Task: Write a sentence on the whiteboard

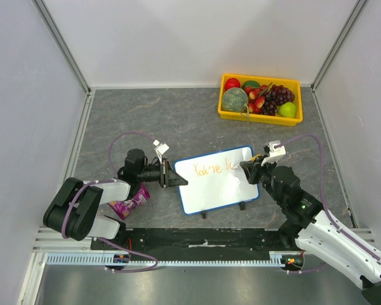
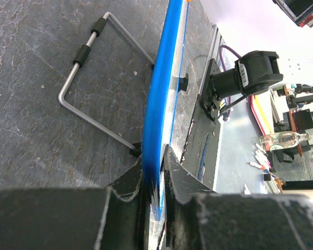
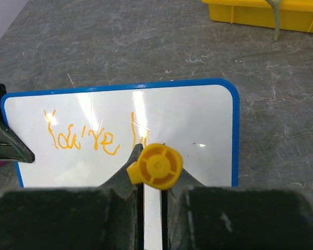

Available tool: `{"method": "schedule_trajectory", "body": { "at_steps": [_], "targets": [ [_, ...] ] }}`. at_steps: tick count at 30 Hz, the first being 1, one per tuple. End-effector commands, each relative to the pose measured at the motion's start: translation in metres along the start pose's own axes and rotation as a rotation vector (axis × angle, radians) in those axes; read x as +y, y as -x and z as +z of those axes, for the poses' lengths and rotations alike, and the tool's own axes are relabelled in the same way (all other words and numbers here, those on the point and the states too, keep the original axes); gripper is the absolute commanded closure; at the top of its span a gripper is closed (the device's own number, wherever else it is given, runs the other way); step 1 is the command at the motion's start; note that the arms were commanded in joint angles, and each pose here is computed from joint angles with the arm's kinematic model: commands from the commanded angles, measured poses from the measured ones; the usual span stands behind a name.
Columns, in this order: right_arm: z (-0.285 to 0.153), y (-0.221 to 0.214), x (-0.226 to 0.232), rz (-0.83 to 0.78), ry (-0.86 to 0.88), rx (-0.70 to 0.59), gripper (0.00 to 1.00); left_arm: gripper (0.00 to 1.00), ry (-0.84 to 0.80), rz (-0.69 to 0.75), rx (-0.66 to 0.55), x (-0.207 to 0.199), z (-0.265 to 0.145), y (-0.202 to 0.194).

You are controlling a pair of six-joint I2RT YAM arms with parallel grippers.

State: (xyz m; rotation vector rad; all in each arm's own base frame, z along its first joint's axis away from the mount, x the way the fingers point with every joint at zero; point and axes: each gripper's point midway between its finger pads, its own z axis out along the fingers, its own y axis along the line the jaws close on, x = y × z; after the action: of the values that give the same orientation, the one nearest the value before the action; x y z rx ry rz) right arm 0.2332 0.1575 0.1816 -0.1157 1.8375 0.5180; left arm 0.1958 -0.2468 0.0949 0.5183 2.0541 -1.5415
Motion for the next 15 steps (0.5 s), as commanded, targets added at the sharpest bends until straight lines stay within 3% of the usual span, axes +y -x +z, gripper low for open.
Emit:
{"method": "schedule_trajectory", "body": {
  "at_steps": [1,15],
  "targets": [
    [-0.002,-0.005,-0.014,-0.011,-0.068,0.008,1.00,0.98,0.066,0.035,0.012,0.018,0.001,-0.007],
    [0.009,0.041,-0.002,0.000,-0.074,-0.096,1.00,0.98,0.062,0.037,0.015,0.018,0.001,-0.008]
  ]
}}
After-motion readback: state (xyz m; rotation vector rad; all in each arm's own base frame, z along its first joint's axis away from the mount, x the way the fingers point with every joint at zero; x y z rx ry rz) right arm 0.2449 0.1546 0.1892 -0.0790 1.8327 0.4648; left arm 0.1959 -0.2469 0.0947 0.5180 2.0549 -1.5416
